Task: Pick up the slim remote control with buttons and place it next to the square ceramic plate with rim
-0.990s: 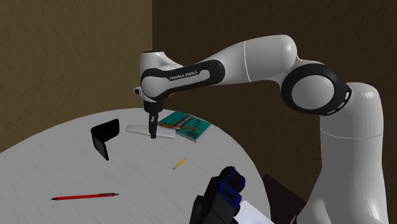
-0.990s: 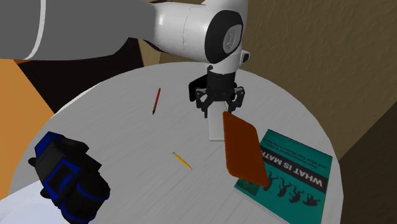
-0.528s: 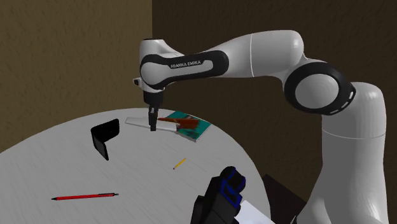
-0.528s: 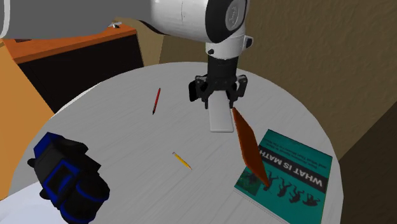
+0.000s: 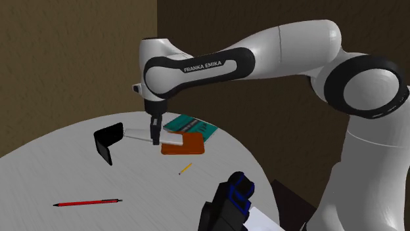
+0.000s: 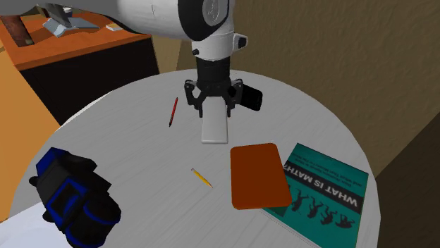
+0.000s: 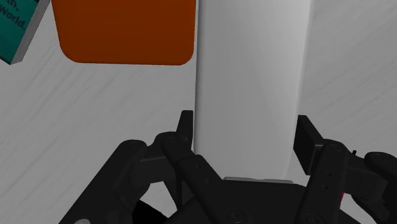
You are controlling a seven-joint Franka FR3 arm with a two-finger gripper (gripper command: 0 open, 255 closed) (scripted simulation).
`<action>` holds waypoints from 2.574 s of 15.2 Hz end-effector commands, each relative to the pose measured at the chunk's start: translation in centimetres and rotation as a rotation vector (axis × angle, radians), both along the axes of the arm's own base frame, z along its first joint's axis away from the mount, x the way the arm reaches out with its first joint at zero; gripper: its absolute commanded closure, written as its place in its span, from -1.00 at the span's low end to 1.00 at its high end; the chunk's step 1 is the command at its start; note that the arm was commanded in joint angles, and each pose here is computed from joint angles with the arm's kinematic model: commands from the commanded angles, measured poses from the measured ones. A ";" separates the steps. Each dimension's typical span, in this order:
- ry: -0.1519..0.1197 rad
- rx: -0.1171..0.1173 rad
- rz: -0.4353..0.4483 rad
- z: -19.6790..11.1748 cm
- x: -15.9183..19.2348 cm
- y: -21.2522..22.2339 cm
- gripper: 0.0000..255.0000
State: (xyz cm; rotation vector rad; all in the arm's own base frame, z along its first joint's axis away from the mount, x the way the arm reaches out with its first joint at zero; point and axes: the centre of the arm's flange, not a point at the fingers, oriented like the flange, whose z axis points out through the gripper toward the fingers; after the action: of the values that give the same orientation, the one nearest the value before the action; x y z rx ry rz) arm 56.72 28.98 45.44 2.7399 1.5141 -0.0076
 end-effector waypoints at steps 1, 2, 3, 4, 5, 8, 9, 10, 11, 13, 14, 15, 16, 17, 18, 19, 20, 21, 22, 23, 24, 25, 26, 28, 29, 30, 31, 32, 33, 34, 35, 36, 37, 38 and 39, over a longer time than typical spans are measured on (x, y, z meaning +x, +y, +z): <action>-0.001 0.000 -0.001 0.0 -2.5 1.6 1.00; -0.001 0.000 -0.001 0.0 -3.6 2.3 1.00; -0.001 0.000 -0.001 0.0 -4.7 3.0 1.00; -0.001 0.000 -0.001 0.0 -5.8 3.7 1.00; -0.001 0.000 -0.001 0.1 -6.9 4.4 1.00; -0.001 0.000 -0.001 0.1 -10.2 6.6 1.00; -0.001 0.000 -0.001 0.1 -11.3 7.3 1.00; -0.001 0.000 -0.001 0.1 -12.4 8.0 1.00; -0.001 0.000 -0.001 0.1 -13.6 8.7 1.00; -0.001 0.000 -0.001 0.1 -15.8 10.1 1.00; -0.001 0.000 -0.001 0.1 -16.9 10.8 1.00; -0.001 0.000 -0.001 0.1 -18.0 11.6 1.00; -0.001 0.000 -0.001 0.1 -18.5 11.9 1.00; -0.001 0.000 -0.001 -0.4 -18.5 11.9 1.00; -0.001 0.000 -0.001 -0.9 -18.5 11.9 1.00; -0.001 0.000 -0.001 -1.4 -18.5 11.9 1.00; -0.001 0.000 -0.001 -2.0 -18.5 11.9 1.00; -0.001 0.000 -0.001 -2.5 -18.5 11.9 1.00; -0.001 0.000 -0.001 -3.0 -18.5 11.9 1.00; -0.001 0.000 -0.001 -3.5 -18.5 11.9 1.00; -0.001 0.000 -0.001 -4.1 -18.5 11.9 1.00; -0.001 0.000 -0.001 -4.6 -18.5 11.9 1.00; -0.001 0.000 -0.001 -5.1 -18.5 11.9 1.00; -0.001 0.000 -0.001 -6.2 -18.5 11.9 1.00; -0.001 0.000 -0.001 -6.7 -18.5 11.9 1.00; -0.001 0.000 -0.001 -7.2 -18.5 11.9 1.00; -0.001 0.000 -0.001 -7.8 -18.5 11.9 1.00; -0.001 0.000 -0.001 -8.3 -18.5 11.9 1.00; -0.001 0.000 -0.001 -8.8 -18.5 11.9 1.00; -0.001 0.000 -0.001 -9.4 -18.5 11.9 1.00; -0.001 0.000 -0.001 -9.9 -18.5 11.9 1.00; -0.001 0.000 -0.001 -10.4 -18.5 11.9 1.00; -0.001 0.000 -0.001 -10.9 -18.5 11.9 1.00; -0.001 0.000 -0.001 -11.4 -18.5 11.9 1.00; -0.001 0.000 -0.001 -11.4 -18.5 11.9 1.00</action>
State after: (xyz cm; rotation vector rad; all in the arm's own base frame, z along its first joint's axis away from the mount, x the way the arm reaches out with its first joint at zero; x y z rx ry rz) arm 38.19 40.92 34.31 2.7397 1.5123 -0.0072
